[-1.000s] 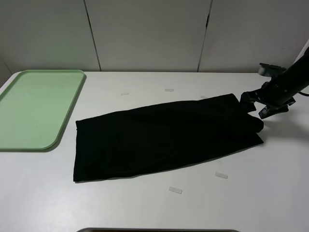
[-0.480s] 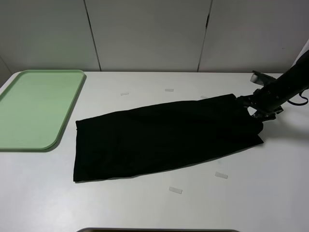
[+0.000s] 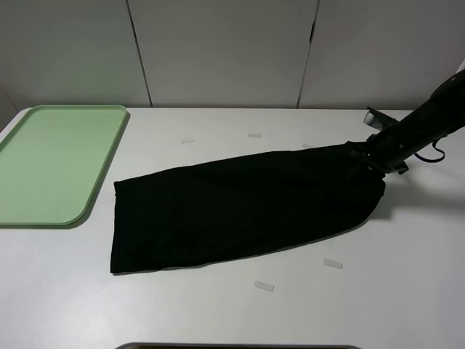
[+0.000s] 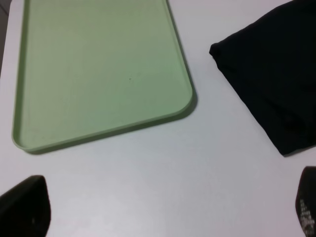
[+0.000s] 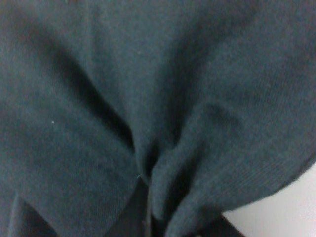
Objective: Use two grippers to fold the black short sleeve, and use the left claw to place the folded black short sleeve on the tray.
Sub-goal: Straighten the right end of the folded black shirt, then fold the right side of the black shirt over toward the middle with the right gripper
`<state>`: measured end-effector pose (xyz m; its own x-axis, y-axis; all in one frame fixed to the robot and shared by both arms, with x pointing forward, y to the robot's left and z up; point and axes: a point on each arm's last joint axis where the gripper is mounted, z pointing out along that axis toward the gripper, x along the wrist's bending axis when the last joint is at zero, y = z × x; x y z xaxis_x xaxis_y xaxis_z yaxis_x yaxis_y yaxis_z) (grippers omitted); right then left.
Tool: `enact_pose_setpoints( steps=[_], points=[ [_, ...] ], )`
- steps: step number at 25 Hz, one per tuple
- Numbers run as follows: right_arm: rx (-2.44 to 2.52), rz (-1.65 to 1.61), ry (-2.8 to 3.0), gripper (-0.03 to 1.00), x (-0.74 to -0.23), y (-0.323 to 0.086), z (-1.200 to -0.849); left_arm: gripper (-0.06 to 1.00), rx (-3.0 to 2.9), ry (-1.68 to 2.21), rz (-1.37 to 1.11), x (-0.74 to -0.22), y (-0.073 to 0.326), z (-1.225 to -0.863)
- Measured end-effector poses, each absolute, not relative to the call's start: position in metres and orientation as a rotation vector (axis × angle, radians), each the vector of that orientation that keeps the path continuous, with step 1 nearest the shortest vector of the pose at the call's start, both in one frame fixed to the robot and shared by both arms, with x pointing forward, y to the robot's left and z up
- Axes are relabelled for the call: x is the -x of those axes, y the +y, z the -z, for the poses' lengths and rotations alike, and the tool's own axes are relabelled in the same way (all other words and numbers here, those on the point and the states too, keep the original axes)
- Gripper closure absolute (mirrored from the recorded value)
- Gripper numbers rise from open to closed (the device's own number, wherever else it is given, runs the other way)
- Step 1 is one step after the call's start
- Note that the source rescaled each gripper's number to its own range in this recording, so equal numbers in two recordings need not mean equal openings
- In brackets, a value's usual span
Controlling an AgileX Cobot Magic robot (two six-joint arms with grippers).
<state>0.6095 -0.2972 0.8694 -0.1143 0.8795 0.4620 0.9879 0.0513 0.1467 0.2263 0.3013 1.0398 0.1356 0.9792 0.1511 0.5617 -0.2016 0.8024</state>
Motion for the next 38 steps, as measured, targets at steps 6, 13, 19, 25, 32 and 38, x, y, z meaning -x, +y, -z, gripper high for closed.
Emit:
enact_pose_setpoints(
  steps=[6,13,19,25,32,38],
  points=[
    [1.869,0.565,-2.192,0.89,-0.609,-0.290,-0.870,-0.06,-1.838,1.479,-0.928,-0.226,0.301,-1.040],
    [1.975,0.296,-2.429,0.89,-0.607,-0.293,-0.893,-0.06,-1.838,1.480,-0.928,-0.226,0.301,-1.040],
    [2.335,0.225,-2.488,0.89,-0.613,-0.307,-0.925,-0.06,-1.838,1.480,-0.928,-0.226,0.301,-1.040],
    [2.417,0.176,-2.507,0.89,-0.612,-0.292,-0.932,-0.06,-1.839,1.480,-0.927,-0.226,0.301,-1.040],
    [2.258,0.150,-2.624,0.89,-0.605,-0.248,-0.931,-0.06,-1.839,1.480,-0.927,-0.226,0.301,-1.040],
    [2.134,0.183,-2.700,0.89,-0.596,-0.207,-0.931,-0.06,-1.839,1.480,-0.927,-0.226,0.301,-1.040]
  ],
)
